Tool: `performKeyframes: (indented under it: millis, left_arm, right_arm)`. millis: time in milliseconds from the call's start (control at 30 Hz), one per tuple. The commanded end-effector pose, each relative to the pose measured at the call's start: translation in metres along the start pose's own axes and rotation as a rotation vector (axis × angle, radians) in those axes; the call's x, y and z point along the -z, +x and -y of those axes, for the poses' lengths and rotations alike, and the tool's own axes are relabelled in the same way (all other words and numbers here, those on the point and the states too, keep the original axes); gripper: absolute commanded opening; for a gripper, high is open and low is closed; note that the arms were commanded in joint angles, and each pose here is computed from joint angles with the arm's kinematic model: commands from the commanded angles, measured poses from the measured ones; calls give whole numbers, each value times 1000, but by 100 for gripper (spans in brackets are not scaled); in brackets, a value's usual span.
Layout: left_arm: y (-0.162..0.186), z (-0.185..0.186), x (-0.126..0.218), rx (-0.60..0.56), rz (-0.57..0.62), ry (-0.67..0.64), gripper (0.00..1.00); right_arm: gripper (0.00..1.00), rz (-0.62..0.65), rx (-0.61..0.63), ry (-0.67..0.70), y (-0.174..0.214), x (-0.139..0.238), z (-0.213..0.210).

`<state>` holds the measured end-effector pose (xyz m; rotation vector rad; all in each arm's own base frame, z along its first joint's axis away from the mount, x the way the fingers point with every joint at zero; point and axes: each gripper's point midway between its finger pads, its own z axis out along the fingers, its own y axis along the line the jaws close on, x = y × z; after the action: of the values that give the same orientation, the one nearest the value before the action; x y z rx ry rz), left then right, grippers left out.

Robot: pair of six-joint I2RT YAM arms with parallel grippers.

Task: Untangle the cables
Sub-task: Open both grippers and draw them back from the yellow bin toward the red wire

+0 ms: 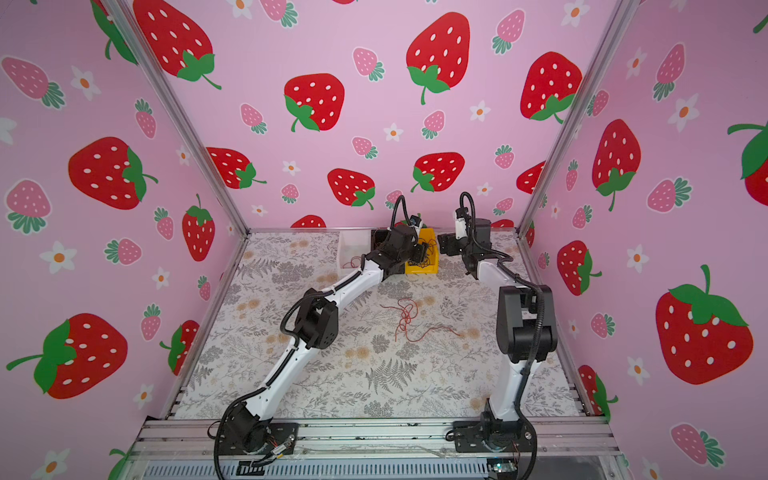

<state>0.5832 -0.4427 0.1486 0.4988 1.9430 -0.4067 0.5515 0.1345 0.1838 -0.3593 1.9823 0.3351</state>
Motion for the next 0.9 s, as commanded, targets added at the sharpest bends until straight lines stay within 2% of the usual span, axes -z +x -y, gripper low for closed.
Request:
performKeyframes:
  millis: [0, 133, 233, 367, 433, 567, 667, 800, 867]
  left_arm:
    - [-97, 10, 55, -30, 195, 9, 70]
    - [-130, 12, 95, -82, 226, 34, 72]
    - [-130, 21, 129, -117, 152, 134, 71]
    - [-76, 37, 176, -136, -39, 350, 69]
    - [-39, 38, 195, -113, -159, 382, 68]
    - [21, 49, 231, 39, -348, 456, 67]
    - [50, 62, 241, 140, -441, 497, 65]
    - [67, 64, 237, 179, -548, 453, 61]
    - [76, 62, 230, 234, -618, 443, 60]
  right_arm:
    - [81, -16, -15, -17, -5, 17, -8]
    - [79, -29, -41, -5, -12, 31, -9]
    - [79, -58, -65, -10, -19, 49, -17]
    - [80, -113, -80, 12, -11, 80, -26]
    - [80, -143, -114, 30, 2, 95, -27]
    - [78, -188, -122, -12, 21, 130, -51]
    - [77, -257, -106, -64, 44, 148, -78]
    - [75, -426, -105, -99, 100, 163, -104]
    - [74, -512, -129, -118, 128, 170, -116]
